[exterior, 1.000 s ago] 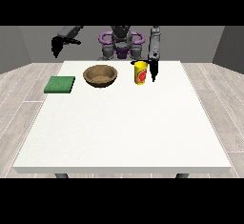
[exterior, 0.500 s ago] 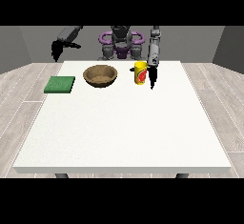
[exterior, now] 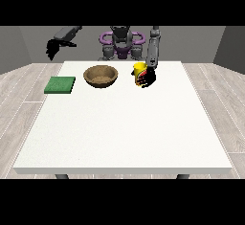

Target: Pick the cup and pour the ball into the bowl, then pick the bowl and place it on the pad

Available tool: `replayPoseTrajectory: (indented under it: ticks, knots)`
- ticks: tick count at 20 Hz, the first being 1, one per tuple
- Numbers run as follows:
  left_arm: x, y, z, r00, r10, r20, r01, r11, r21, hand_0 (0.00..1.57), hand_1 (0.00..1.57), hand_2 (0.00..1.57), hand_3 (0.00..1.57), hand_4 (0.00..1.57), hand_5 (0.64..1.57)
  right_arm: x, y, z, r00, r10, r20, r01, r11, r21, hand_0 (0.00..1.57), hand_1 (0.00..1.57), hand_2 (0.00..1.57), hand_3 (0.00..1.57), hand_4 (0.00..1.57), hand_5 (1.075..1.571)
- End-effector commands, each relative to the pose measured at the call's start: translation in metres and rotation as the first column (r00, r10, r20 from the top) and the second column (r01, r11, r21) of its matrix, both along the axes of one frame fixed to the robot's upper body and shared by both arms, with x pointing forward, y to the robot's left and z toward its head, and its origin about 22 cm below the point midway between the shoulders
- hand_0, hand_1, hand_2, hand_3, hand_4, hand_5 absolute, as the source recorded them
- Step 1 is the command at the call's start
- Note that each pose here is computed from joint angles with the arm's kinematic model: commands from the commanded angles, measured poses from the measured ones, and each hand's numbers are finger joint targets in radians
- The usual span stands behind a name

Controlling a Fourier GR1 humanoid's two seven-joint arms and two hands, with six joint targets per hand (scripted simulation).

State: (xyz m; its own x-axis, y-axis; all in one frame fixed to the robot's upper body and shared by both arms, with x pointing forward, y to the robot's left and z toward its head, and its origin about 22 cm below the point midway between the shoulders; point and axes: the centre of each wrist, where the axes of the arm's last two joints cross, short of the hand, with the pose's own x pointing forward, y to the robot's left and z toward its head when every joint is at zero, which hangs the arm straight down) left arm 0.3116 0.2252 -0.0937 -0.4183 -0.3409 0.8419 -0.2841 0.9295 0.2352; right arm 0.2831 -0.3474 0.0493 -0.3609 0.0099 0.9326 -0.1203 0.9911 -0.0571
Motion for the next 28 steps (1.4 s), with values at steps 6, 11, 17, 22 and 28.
replayPoseTrajectory:
  ticks: [6,11,17,22,28]
  knots:
    - [-0.006,-0.01,-0.006,0.971,0.012,-0.238,0.037,0.979,0.201,1.34,1.34,1.57,1.57,1.53,1.304,-0.016,-0.032,-0.031,0.967,-0.103,-0.232,0.102,0.995,-0.016,0.0,0.0,0.0,0.0,0.0,1.57]
    - [0.039,0.063,0.055,0.956,0.166,-0.242,-0.027,0.871,0.49,1.44,1.44,1.57,1.57,1.57,1.303,-0.024,-0.033,-0.049,0.947,-0.084,-0.311,0.091,0.996,0.008,0.0,0.0,0.0,0.0,0.0,1.569]
    - [0.088,0.026,0.114,0.946,0.248,-0.207,-0.066,0.775,0.628,1.49,1.49,1.57,1.57,1.57,1.274,-0.012,-0.028,-0.054,0.958,-0.08,-0.276,0.089,0.996,0.02,0.0,0.0,0.0,0.0,0.0,1.569]
    - [0.088,0.004,0.116,0.941,0.247,-0.229,-0.042,0.759,0.649,1.49,1.49,1.57,1.57,1.57,1.273,-0.028,-0.059,-0.06,0.953,-0.087,-0.29,0.1,0.995,0.028,0.0,0.0,0.0,0.0,0.0,1.568]
    - [0.106,-0.031,0.143,0.947,0.3,-0.113,-0.102,0.615,0.782,1.5,1.5,1.57,1.57,1.51,1.244,-0.006,-0.036,-0.054,0.96,-0.076,-0.268,0.09,0.995,0.038,0.0,0.0,0.0,0.0,0.0,1.57]
